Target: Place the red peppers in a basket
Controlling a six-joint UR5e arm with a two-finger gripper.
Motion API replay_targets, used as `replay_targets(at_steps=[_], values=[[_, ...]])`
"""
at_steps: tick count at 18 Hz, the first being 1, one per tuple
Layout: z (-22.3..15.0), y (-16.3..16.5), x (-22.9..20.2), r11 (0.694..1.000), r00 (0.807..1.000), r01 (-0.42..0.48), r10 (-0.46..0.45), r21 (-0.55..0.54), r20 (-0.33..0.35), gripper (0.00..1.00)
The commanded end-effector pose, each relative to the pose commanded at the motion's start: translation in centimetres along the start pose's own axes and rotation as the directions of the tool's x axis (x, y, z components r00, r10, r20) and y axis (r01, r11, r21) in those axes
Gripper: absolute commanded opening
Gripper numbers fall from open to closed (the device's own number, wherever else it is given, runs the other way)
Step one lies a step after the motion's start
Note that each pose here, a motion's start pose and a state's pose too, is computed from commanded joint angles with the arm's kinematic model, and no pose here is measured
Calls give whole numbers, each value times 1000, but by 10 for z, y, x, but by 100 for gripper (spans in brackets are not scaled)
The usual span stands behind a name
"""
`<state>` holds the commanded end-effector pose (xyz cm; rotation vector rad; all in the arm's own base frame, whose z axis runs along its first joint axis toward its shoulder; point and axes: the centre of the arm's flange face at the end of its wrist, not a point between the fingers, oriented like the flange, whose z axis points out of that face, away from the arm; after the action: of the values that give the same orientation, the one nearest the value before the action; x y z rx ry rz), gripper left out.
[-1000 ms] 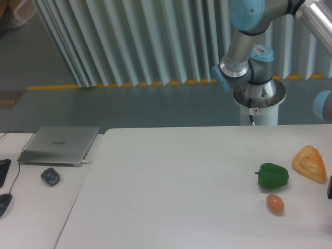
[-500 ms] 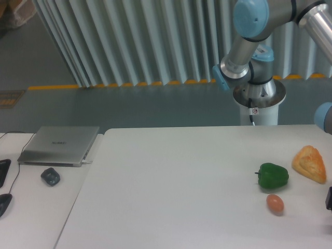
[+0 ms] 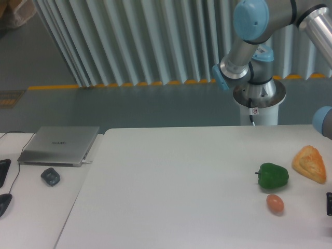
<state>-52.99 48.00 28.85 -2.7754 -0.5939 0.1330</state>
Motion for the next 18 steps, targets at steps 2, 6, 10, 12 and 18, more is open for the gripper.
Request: replay_targets(at_steps=[2,6,10,12,18], values=[[-24,-3,11,1000,1000,-9,8,24,10,6],[-73,-6,11,996,999,-16,13,91,31,6],[-99,-4,-34,986,999,-45,39,163,37,5],[-98,10,-73,979,994,-107,100,172,54,5],[-72,53,-158,929,934,-352,341,111,109,5]])
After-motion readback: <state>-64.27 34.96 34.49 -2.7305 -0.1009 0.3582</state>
